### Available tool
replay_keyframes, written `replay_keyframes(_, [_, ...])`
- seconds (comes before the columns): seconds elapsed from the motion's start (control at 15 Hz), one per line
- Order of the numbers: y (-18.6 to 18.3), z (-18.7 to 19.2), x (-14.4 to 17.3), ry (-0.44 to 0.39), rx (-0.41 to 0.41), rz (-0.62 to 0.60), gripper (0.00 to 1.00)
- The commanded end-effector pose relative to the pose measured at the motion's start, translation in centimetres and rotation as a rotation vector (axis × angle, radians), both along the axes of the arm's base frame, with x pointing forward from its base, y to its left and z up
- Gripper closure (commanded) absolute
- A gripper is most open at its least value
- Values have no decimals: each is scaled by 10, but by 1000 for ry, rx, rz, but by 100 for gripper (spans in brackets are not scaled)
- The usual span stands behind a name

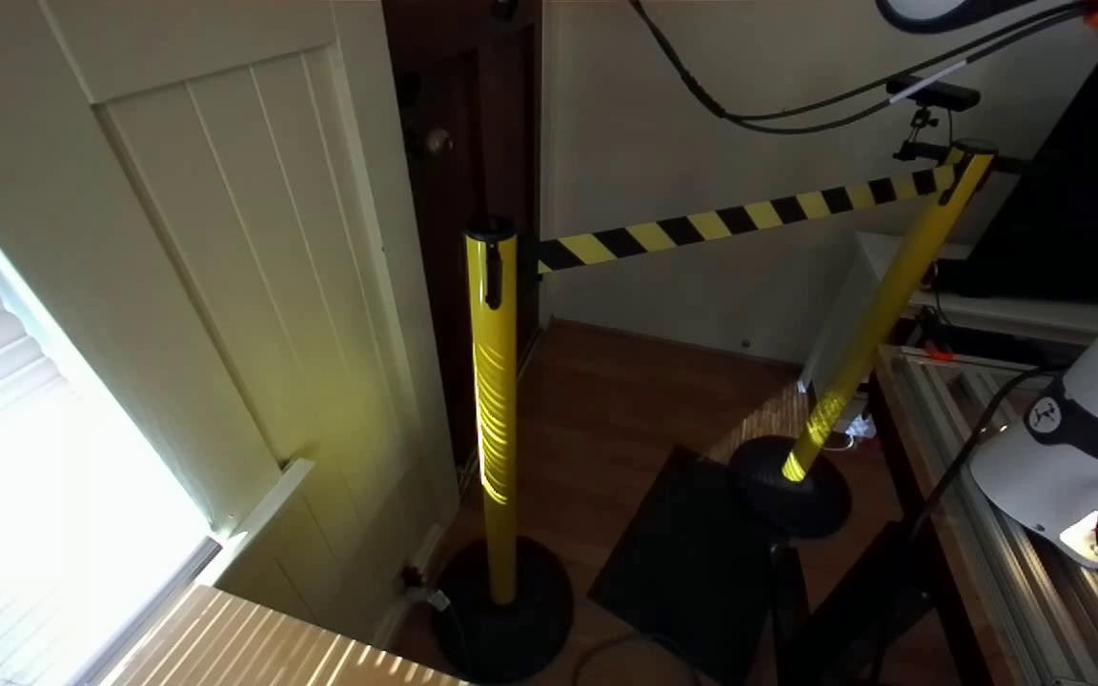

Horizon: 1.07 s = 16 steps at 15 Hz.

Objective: Close the door.

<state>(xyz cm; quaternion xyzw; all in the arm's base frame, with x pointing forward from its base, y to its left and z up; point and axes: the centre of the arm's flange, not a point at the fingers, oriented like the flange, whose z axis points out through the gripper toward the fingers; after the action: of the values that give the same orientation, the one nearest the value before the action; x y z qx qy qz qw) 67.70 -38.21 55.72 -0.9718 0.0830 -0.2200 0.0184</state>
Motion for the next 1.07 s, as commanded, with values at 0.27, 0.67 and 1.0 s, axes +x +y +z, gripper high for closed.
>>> replay_keyframes(0.27, [57,27,-101,217,18,-76,12])
replay_keyframes(0.67, [94,33,-122,319,-31,-134,0])
replay_keyframes(1.0, [71,53,-82,315,-21,-110,0])
